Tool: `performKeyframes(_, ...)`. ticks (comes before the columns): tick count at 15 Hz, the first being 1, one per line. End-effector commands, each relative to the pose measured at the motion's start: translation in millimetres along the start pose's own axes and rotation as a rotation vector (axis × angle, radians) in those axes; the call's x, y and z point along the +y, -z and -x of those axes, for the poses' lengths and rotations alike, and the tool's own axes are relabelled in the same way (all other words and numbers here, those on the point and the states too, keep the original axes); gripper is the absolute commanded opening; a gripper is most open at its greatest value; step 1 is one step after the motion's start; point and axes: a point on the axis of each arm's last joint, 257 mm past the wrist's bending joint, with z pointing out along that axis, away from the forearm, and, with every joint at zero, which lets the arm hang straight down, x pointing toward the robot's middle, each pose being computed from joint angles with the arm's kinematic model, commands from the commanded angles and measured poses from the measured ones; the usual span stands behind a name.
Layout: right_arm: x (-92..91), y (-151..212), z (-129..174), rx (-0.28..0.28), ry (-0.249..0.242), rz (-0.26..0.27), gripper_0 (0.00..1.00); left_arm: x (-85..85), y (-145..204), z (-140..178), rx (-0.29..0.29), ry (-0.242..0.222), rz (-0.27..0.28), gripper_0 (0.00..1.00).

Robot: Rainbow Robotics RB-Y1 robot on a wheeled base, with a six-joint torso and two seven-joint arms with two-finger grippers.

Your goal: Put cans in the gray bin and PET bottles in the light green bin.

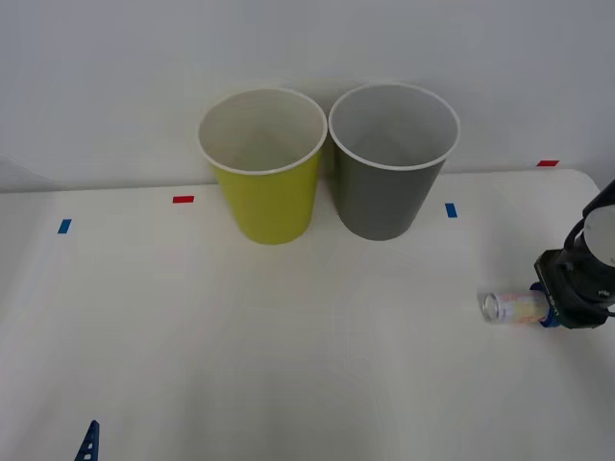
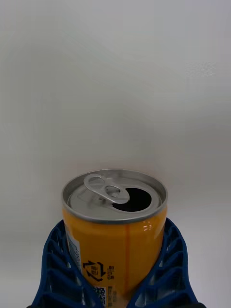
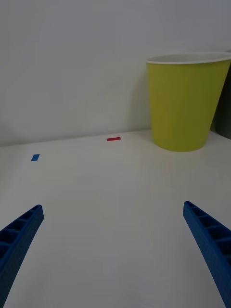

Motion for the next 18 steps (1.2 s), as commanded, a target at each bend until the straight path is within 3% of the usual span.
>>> performKeyframes(1, 3.1, 19, 3, -0.005, 0.134, 0.046, 0.00, 0.0, 0, 0, 0.000, 0.000, 0.000, 1.00)
performKeyframes(3, 3.5, 40, 8, -0.024, 0.232, 0.102, 0.00, 0.0, 0, 0, 0.000, 0.000, 0.000, 1.00)
performKeyframes(7, 9.6, 65, 25, -0.155, 0.481, 0.201, 0.00, 0.0, 0, 0, 0.000, 0.000, 0.000, 1.00)
performKeyframes(9, 13.1, 80, 27, -0.218, 0.582, 0.252, 0.00, 0.0, 0, 0, 0.000, 0.000, 0.000, 1.00)
performKeyframes(12, 13.1, 97, 33, -0.310, 0.704, 0.303, 0.00, 0.0, 0, 0, 0.000, 0.000, 0.000, 1.00)
performKeyframes(18, 22.2, 123, 49, -0.501, 0.926, 0.350, 0.00, 0.0, 0, 0, 0.000, 0.000, 0.000, 1.00)
